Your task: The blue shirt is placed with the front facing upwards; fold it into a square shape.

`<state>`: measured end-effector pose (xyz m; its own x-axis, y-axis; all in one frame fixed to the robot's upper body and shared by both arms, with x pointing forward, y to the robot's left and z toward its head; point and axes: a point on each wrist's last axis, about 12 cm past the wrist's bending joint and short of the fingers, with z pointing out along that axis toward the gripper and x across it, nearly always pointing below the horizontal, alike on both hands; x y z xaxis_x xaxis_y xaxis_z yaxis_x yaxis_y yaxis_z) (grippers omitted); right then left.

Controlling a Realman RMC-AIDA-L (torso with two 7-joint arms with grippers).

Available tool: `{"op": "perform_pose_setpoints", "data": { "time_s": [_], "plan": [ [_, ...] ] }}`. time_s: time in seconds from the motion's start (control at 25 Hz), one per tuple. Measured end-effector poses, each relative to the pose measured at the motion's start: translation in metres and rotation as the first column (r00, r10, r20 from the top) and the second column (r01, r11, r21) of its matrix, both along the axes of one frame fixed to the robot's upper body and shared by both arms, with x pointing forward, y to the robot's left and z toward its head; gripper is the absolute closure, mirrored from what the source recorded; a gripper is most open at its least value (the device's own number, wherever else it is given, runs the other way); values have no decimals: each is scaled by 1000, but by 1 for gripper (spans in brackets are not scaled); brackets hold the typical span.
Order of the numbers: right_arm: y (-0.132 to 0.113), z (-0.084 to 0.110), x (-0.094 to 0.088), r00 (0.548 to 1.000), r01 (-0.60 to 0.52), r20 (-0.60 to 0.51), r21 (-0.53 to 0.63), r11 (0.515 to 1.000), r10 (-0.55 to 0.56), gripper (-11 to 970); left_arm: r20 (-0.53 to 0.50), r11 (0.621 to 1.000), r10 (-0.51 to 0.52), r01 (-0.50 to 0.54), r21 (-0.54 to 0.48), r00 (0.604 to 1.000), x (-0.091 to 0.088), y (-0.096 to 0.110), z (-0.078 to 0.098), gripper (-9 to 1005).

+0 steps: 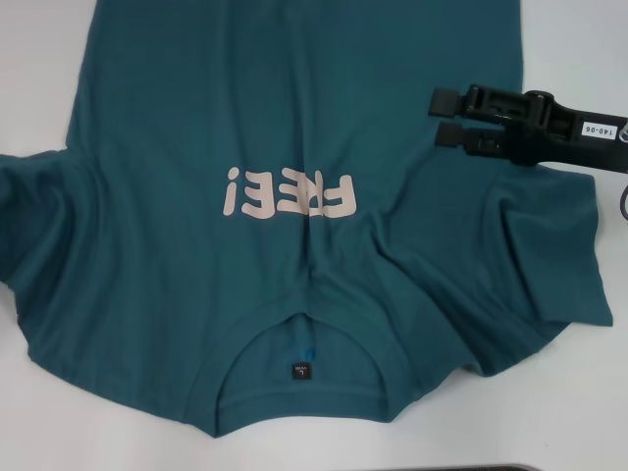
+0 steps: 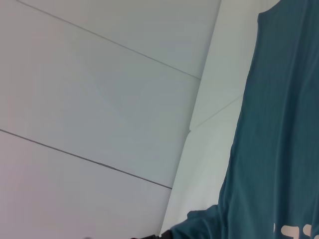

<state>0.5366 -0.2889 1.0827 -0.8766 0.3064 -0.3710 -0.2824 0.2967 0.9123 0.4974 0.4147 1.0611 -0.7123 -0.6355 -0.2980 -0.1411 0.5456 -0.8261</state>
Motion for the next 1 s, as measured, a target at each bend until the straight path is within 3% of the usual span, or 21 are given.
{"op": "perform_pose_setpoints", "data": {
  "time_s": [0.44, 0.76, 1.0],
  "plan": [
    [0, 0, 0, 1000, 0, -3, 2, 1000, 0, 84, 22, 999, -43, 43, 5, 999, 10, 8, 27, 982],
    [0, 0, 0, 1000, -1, -4, 2, 1000, 1, 85, -18, 983, -176, 175, -63, 984, 12, -13, 34, 982],
    [0, 0, 0, 1000, -1, -5, 2, 1000, 1, 85, -16, 967, -220, 216, -134, 975, 16, -34, 33, 981]
  ]
}}
